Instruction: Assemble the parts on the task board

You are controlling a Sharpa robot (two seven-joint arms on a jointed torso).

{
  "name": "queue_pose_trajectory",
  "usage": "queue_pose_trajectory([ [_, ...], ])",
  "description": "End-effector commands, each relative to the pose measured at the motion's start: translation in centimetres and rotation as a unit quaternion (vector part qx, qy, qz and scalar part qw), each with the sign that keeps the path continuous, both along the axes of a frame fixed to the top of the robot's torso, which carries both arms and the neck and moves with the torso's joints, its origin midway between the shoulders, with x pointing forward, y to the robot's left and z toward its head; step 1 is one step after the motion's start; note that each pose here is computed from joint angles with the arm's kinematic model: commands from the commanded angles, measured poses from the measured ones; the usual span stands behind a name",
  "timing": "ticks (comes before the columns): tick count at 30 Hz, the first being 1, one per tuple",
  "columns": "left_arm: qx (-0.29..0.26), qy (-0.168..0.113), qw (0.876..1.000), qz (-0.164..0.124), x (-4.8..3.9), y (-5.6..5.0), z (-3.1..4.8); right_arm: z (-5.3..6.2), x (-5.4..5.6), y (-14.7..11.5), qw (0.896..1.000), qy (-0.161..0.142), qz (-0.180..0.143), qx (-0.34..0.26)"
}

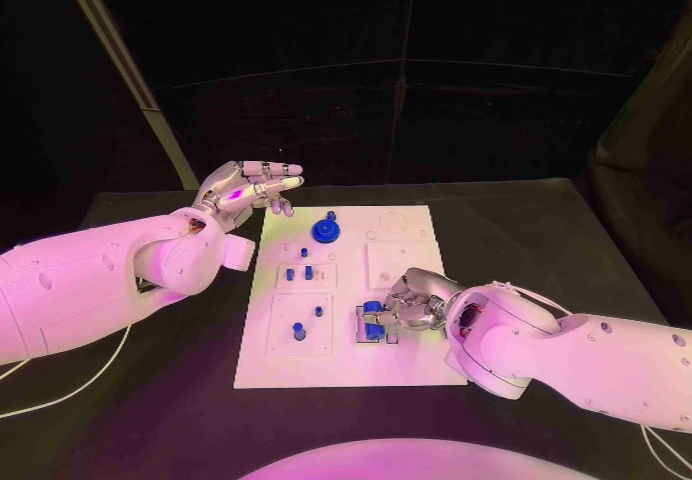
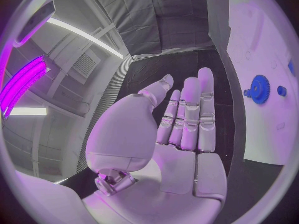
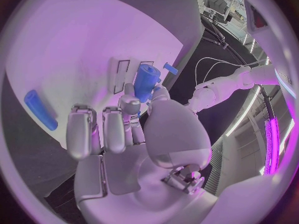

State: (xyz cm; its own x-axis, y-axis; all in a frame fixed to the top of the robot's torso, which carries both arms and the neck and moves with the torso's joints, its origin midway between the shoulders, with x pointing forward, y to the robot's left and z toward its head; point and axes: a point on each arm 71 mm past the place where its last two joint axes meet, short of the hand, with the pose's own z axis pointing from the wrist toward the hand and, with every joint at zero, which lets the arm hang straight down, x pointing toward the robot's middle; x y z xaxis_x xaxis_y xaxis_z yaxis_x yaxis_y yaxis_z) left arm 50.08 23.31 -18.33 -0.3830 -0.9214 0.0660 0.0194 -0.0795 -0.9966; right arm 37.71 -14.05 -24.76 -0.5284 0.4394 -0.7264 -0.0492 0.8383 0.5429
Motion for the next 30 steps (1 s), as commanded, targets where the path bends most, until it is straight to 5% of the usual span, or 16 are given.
queue_pose_trajectory([
  [1,-0.005,-0.001,1.000,-0.006,-0.03,-0.1,0.13,0.1,0.1,0.0,1.000,-0.010,-0.004,-0.009],
  [22,-0.004,0.000,1.000,-0.005,-0.05,0.0,0.13,0.3,0.1,-0.1,1.000,-0.025,0.007,-0.010],
  [30,-0.003,0.000,1.000,-0.002,-0.09,0.2,0.14,1.6,-0.5,-3.6,0.997,-0.066,0.005,0.030],
])
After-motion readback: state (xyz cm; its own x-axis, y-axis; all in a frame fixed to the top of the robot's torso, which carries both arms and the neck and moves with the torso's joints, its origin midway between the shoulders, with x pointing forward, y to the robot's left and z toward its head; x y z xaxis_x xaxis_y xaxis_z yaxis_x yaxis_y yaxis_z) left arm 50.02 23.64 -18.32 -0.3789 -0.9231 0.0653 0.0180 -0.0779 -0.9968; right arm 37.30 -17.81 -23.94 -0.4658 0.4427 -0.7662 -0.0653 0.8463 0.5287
